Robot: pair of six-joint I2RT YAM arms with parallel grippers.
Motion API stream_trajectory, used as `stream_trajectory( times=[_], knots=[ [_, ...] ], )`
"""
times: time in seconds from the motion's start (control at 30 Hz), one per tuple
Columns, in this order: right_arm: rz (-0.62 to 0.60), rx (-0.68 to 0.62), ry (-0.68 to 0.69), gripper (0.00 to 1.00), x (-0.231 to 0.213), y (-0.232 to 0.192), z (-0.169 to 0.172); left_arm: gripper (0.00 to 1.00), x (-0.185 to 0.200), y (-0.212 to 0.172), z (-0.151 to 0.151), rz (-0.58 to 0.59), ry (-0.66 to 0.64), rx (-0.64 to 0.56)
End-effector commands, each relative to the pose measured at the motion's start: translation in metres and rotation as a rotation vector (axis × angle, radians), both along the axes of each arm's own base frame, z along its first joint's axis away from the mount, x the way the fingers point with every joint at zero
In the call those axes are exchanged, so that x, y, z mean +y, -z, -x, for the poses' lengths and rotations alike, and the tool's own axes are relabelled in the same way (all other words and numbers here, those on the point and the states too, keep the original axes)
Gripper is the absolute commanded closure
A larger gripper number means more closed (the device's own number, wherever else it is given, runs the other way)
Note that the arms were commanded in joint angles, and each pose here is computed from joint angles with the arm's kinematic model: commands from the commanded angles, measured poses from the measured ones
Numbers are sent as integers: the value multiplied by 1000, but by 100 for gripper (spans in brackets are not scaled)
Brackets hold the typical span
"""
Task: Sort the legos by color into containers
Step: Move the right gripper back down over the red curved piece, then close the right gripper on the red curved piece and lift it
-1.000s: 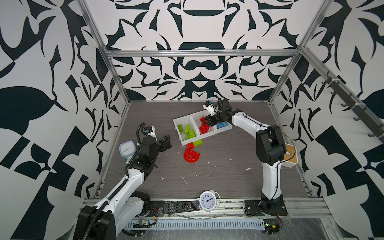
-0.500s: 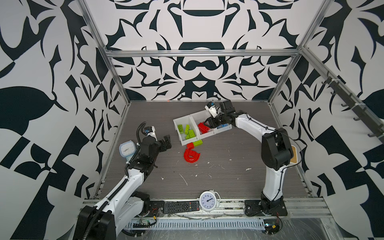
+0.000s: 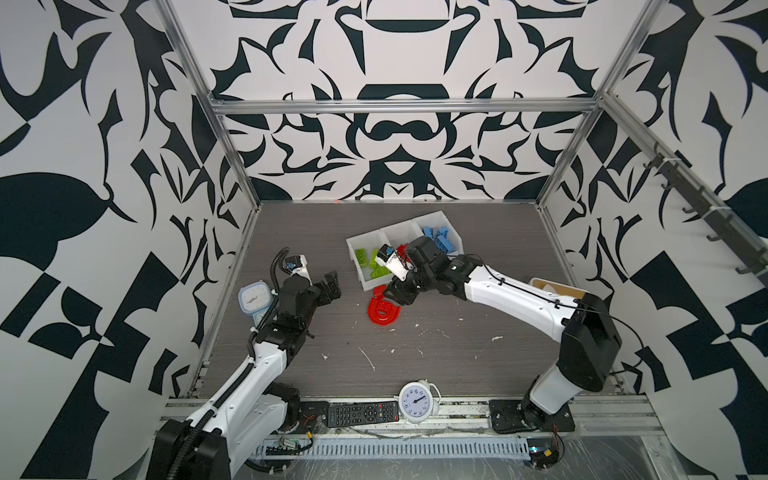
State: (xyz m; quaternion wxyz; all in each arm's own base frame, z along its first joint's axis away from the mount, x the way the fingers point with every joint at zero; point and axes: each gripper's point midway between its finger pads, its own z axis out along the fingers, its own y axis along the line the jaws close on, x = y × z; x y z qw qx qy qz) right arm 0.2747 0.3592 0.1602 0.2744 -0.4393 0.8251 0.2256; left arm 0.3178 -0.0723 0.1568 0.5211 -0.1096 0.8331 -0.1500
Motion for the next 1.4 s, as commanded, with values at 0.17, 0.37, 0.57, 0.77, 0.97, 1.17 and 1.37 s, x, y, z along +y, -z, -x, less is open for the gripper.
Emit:
stream_trajectory(
  times=[0.17, 0.37, 0.57, 0.77, 0.97, 1.17, 1.37],
  knots=[
    [99, 98, -33, 44, 21, 43, 19, 0, 22, 2, 3, 44, -88, -5],
    [120, 133, -75, 44, 38, 61, 25, 0, 21, 3, 3, 74, -73, -4],
    [150, 152, -86, 44, 43, 78, 23, 0, 19, 4, 1, 77, -62, 7],
    [158, 172, -95, 45, 45, 84, 27, 0, 19, 2, 2, 77, -61, 1],
    [167, 171, -103, 46, 45, 85, 30, 0, 18, 4, 1, 77, -58, 8],
    [204, 181, -111, 47, 42, 93, 33, 0, 18, 3, 1, 75, -56, 9],
    [251, 170, -103, 49, 37, 104, 31, 0, 18, 3, 1, 75, -56, 4]
  ],
)
